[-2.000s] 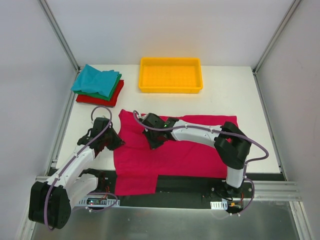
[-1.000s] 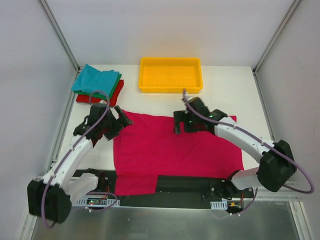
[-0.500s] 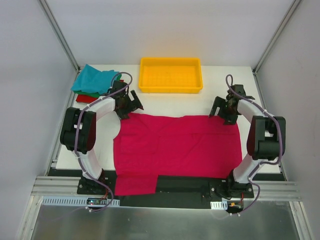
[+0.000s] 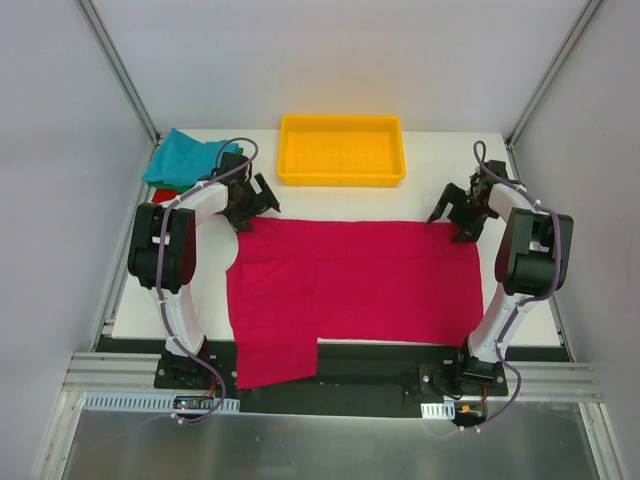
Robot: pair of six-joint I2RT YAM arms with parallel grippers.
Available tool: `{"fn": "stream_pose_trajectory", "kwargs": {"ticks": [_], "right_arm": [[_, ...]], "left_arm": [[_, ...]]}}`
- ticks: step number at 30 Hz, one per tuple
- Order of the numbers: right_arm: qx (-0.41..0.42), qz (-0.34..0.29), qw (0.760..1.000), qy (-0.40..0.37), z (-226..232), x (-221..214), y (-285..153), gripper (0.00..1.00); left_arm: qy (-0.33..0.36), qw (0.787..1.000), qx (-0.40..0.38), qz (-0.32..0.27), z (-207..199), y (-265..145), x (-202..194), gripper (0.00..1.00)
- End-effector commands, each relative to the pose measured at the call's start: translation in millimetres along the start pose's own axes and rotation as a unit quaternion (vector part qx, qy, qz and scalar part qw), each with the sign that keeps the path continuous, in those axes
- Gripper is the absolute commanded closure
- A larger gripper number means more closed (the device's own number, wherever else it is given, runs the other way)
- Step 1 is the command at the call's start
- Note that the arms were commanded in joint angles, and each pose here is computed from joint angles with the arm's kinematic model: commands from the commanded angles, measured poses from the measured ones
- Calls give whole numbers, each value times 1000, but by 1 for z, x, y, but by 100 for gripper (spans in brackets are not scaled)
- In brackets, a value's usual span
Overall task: Fold and stack the t-shirts
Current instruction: Fold the flattened tshirt in 1/3 of the way
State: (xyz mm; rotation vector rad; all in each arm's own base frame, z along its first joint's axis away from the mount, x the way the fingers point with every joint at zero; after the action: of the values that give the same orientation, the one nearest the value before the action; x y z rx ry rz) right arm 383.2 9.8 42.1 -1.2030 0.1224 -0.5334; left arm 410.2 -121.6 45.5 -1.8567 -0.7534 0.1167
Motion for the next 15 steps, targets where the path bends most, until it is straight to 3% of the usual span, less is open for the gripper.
{"fn": "stream_pose_trajectory", "kwargs": {"ticks": [1, 15], "right_arm": [[-12, 8, 1000, -1, -16, 9, 23, 4], [-4, -44, 999, -13, -1, 58, 14, 4]], "left_arm": [[12, 999, 52, 1, 24, 16, 12, 1], [34, 999, 17, -15, -18, 22, 54, 1]]}}
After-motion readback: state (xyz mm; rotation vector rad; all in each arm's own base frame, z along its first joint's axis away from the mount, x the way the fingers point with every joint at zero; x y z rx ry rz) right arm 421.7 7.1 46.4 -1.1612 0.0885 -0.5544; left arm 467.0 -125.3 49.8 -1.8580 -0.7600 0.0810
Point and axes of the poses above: each gripper's point midway between its finger pads, its own y axis out along the fingers, its own z axis along the line the jaws close on, x = y × z, the point moved 1 cm from there along -y, back along the fingers
